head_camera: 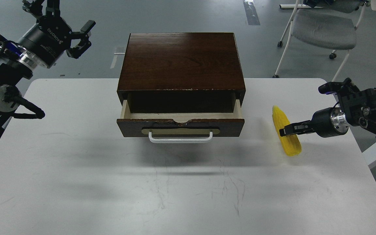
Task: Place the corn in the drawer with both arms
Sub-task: 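Lift the corn over the box and lower it into the open drawer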
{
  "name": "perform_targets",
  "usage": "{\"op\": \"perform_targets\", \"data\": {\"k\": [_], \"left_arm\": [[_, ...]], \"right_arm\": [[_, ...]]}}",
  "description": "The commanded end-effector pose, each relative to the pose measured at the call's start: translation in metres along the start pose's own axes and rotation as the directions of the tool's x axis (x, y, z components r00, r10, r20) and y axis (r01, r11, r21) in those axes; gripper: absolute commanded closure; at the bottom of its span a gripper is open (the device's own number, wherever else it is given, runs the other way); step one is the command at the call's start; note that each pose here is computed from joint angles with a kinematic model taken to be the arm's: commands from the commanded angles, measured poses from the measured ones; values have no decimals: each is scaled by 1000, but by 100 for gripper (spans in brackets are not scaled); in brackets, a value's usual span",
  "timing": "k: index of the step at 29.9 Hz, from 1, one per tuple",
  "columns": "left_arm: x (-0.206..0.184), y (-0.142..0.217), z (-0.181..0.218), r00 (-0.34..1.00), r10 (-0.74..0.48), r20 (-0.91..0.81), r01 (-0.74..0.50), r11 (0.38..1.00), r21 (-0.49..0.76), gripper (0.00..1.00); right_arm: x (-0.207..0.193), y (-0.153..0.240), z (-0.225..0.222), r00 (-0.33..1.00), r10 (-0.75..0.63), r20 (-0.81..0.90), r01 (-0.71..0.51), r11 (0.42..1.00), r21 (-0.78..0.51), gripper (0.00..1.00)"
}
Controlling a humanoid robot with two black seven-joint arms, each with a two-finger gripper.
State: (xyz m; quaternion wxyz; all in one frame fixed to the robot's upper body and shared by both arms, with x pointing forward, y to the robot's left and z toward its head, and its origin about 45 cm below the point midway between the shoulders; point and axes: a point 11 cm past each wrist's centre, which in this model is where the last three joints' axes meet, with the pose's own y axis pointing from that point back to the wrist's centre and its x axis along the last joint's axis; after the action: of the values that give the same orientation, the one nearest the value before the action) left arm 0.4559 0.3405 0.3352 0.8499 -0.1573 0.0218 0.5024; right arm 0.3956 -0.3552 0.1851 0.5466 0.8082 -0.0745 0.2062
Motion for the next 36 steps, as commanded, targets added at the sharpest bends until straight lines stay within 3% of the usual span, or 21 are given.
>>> {"op": "perform_targets", "data": {"k": [1,5,10,15,20,24,30,36], "left_arm": [[-1,-1,1,1000,-3,0,3,1000,-4,2],[1,-2,8,1000,0,2,0,1000,-19,2],[-1,-4,12,1000,-10,-1,10,1000,-28,2],[1,-2,16,1000,-18,0,18,999,-30,2],[2,-1,17,1000,-16,4,16,999,-30,2],[2,-2,17,1000,-17,4,17,999,-30,2],[2,-2,19,1000,-18,7,18,999,-32,2],[5,0,23,1000,-13,16,14,999,-32,2]], "right_arm": [[20,21,-7,999,46,-20,-46,999,13,100],[73,71,-29,980,177,-87,-175,984,32,100],[149,123,-110,907,314,-279,-294,949,113,100],[174,118,-185,828,267,-493,-242,963,115,100],[166,88,-234,681,92,-727,-135,991,0,100],[149,74,-276,485,-40,-874,-70,994,-84,100],[127,69,-333,229,-39,-973,-47,998,-51,100],[117,65,-360,82,6,-997,-41,999,3,100]]}}
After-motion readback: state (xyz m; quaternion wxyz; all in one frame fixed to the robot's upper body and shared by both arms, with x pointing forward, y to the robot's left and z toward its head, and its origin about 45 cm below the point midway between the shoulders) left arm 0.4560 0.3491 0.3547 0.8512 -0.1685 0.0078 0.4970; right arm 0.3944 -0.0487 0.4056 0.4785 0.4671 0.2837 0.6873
